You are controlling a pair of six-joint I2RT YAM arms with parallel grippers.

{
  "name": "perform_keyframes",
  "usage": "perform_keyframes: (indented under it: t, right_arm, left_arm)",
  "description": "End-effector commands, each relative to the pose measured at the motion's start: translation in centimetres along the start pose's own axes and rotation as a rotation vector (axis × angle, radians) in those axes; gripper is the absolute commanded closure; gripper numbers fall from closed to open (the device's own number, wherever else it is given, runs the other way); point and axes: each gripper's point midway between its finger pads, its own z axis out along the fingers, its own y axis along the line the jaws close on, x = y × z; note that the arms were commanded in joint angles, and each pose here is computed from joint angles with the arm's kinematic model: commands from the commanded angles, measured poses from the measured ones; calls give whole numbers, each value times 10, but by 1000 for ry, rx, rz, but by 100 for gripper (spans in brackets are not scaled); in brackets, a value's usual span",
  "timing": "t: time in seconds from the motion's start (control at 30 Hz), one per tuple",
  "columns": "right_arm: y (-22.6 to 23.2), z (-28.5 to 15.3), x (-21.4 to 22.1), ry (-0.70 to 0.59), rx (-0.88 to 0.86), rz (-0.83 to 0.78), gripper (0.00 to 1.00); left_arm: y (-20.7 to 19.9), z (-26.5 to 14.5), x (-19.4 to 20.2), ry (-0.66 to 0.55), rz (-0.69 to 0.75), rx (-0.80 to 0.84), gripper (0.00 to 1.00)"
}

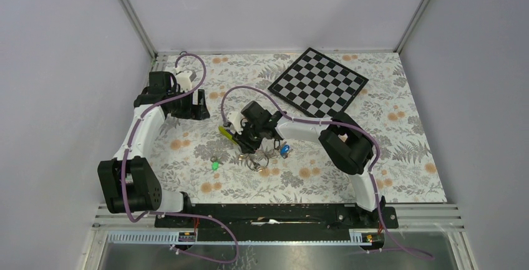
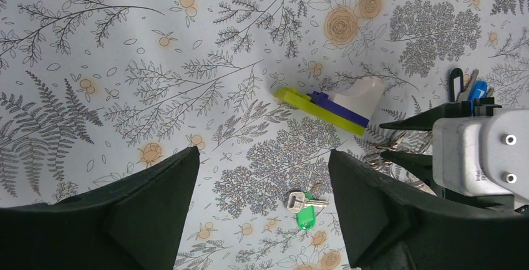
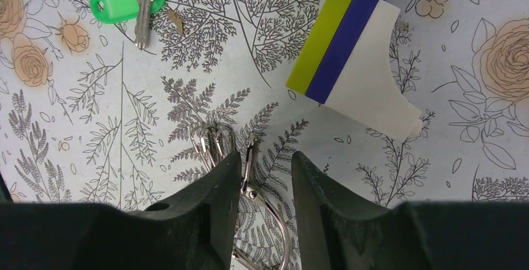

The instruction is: Put the keys on the keyring

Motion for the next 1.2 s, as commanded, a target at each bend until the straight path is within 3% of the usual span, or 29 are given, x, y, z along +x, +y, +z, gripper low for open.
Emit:
perform_keyframes:
  t: [0.0,0.23,0.63,0.83,1.03,1.17]
  right_arm:
    - [0,5,-8,-3,8,-9,58]
    - [3,7,-2,14,14,-16,59]
    - [-2,0,5,30,63,-38,70]
    - [0,-12,0,9,72,-50,83]
    - [1,-46,-29,-87,59,-67,92]
    - [8,-88,-56,-224,-81,-21,94]
  left_arm:
    - [-4,-4,-18,-61,14,23,16]
    - [-4,-3,-17,-58,13,24,15]
    - [0,-5,-19,-58,39,8,14]
    - [1,-3,-26,-62,59,18,12]
    - [-29,-7,-35,-145,169,184,16]
    - [-65,-18,-39,-241,281,381,22]
